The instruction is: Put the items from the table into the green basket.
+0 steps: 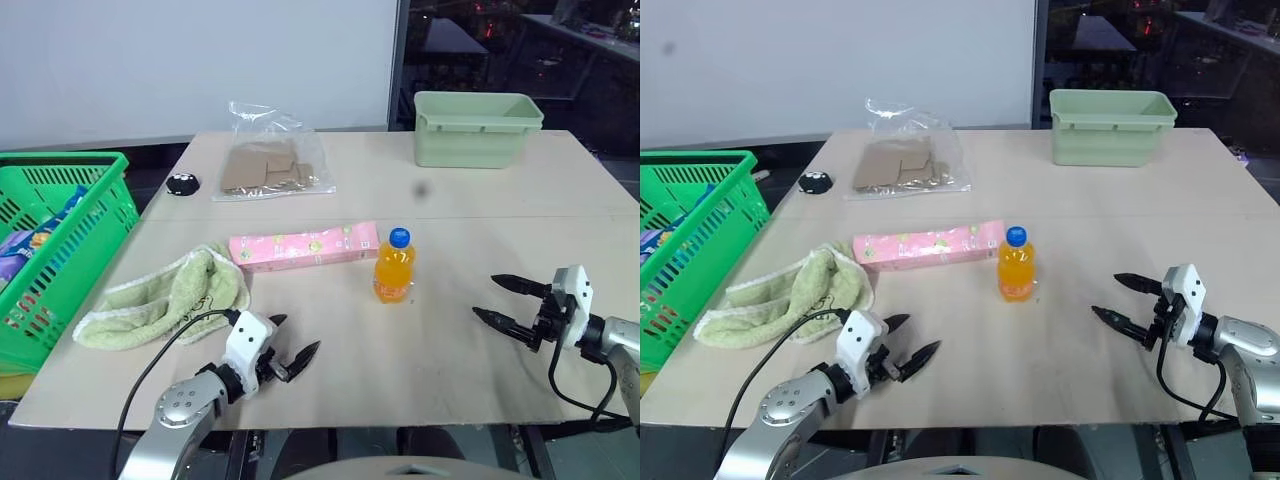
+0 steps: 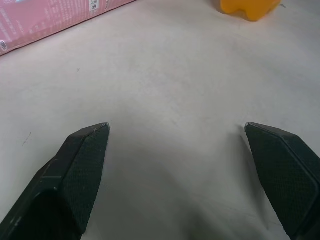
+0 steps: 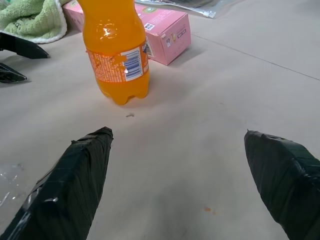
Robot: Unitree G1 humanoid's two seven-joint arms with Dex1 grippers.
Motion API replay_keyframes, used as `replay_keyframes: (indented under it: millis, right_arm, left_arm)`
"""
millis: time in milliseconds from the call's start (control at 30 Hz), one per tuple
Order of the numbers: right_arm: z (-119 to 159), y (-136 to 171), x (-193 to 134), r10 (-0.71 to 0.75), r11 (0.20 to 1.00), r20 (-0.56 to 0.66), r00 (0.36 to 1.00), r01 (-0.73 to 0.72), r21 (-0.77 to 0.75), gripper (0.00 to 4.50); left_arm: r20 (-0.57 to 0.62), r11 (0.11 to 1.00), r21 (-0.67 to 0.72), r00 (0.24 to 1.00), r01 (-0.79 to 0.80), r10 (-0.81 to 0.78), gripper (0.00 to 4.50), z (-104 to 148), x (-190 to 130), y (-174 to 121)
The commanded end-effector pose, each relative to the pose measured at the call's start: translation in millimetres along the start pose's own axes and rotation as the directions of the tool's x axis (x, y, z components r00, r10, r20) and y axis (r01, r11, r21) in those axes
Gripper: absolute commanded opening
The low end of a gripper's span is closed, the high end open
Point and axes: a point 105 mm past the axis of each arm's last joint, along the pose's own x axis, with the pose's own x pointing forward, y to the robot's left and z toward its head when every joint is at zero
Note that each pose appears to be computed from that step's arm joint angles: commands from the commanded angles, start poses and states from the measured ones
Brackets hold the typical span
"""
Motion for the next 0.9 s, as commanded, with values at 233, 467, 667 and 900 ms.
replay_keyframes:
  millis: [233,467,667,900]
  right_arm:
    - [-2,4,1,0.024,1.000,-0.016,1.000,-0.024,-0.007,4.50]
    - [-3,6,2,0.032,0.999,-0.022,0.999,-0.032,-0.002,4.50]
    - [-3,7,3,0.033,0.999,-0.022,0.999,-0.033,0.013,4.50]
    - [-2,11,2,0.063,0.998,-0.065,0.996,-0.062,0.012,4.50]
  left_arm:
    - [0.075,0.999,0.039,0.997,-0.002,-0.001,4.46,20,1,2]
    - [0.073,1.000,0.011,0.997,0.009,-0.010,4.46,19,-3,0]
    - [0.080,1.000,-0.004,0.997,0.004,-0.004,4.46,20,-5,2]
    - [0.121,0.999,-0.006,0.991,-0.052,0.052,4.46,31,-4,12]
